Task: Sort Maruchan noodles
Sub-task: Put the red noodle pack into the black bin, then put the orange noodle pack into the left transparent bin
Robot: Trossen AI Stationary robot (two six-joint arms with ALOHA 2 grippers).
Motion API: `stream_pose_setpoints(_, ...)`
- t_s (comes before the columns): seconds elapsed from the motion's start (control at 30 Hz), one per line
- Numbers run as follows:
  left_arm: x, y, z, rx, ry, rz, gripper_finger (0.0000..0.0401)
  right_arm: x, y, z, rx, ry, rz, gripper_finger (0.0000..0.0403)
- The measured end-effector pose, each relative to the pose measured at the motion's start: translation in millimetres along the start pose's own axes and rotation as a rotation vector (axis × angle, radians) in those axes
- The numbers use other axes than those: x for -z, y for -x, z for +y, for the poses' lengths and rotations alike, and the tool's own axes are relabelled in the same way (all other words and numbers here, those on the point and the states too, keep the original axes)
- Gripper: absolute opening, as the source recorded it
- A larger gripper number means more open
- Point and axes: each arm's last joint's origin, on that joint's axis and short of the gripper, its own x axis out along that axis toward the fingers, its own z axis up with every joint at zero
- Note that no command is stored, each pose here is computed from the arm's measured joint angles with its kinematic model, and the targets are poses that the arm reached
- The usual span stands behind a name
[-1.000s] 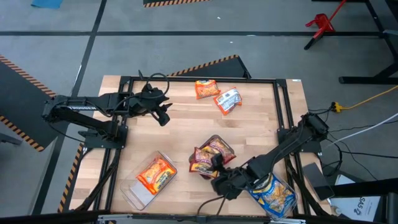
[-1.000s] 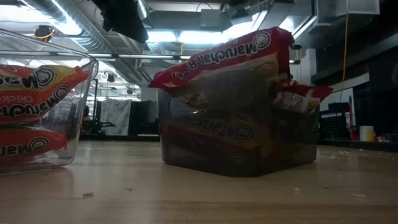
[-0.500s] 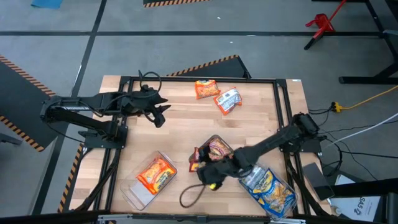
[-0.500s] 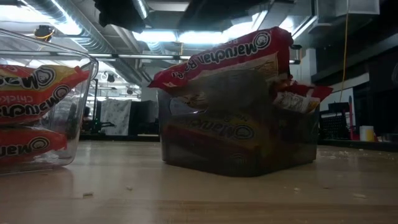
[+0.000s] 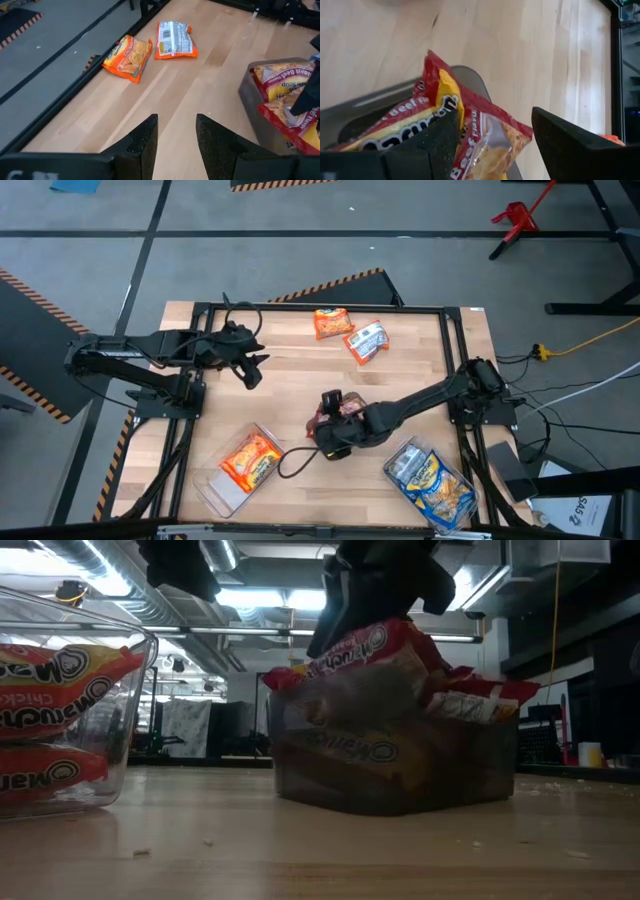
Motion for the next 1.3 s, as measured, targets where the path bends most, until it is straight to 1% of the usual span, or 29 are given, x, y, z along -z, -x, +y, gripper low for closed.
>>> stream_pose_setpoints(0.1, -0.1, 0.0, 0.2, -0.009, 0.012, -0.003, 0.0128, -2.3, 4.7, -1.3, -0.002, 0.012, -0.018, 0.0232)
stream_pose_setpoints(0.23, -0.2, 0.0, 0.7, -0.023, 0.011, -0.008, 0.0128, -13.3, 33.3, -13.7, -0.032, -0.032, -0.091, 0.0232)
stream_pose_setpoints(0.33, -0.2, 0.0, 0.7, -0.023, 0.012, -0.008, 0.0128, -9.8, 51.3, -20.5, -0.111, -0.080, -0.075, 0.0232)
stream_pose_setpoints(0.43, -0.1, 0.0, 0.5, -0.017, 0.015, -0.006, 0.0128, -4.2, 59.3, -21.3, -0.183, -0.139, -0.033, 0.0232)
stream_pose_setpoints(0.53, -0.1, 0.0, 0.4, -0.016, 0.017, -0.006, 0.0128, 1.6, 59.8, -10.8, -0.234, -0.150, 0.012, 0.0232)
stream_pose_setpoints(0.7, -0.1, 0.0, 0.4, -0.016, 0.022, -0.006, 0.0128, 10.9, 42.2, 13.2, -0.260, -0.146, -0.033, 0.0232)
stream_pose_setpoints(0.77, -0.1, 0.0, 0.4, -0.015, 0.036, -0.005, 0.0128, 13.2, 36.2, 19.2, -0.261, -0.175, -0.074, 0.0232)
stream_pose_setpoints(0.9, -0.1, 0.0, 0.4, -0.015, 0.044, -0.005, 0.0128, 26.6, 25.1, 24.5, -0.207, -0.165, -0.038, 0.0232)
stream_pose_setpoints(1.0, -0.1, 0.0, 0.4, -0.015, 0.039, -0.005, 0.0128, 21.3, 33.3, 18.0, -0.155, -0.163, -0.057, 0.0232)
stream_pose_setpoints(1.07, -0.2, 0.0, 0.5, -0.018, 0.031, -0.007, 0.0127, 13.1, 49.0, 8.0, -0.133, -0.142, -0.092, 0.0232)
stream_pose_setpoints(1.17, -0.2, 0.0, 0.6, -0.021, 0.014, -0.008, 0.0127, 4.1, 80.8, -12.0, -0.078, -0.103, -0.135, 0.0232)
stream_pose_setpoints(1.23, -0.2, 0.0, 0.6, -0.021, 0.013, -0.008, 0.0127, 4.0, 100.2, -25.5, -0.021, -0.063, -0.137, 0.0232)
stream_pose_setpoints(1.3, -0.3, 0.0, 0.6, -0.021, 0.011, -0.008, 0.0127, 7.6, 117.7, -42.0, 0.066, -0.031, -0.129, 0.0232)
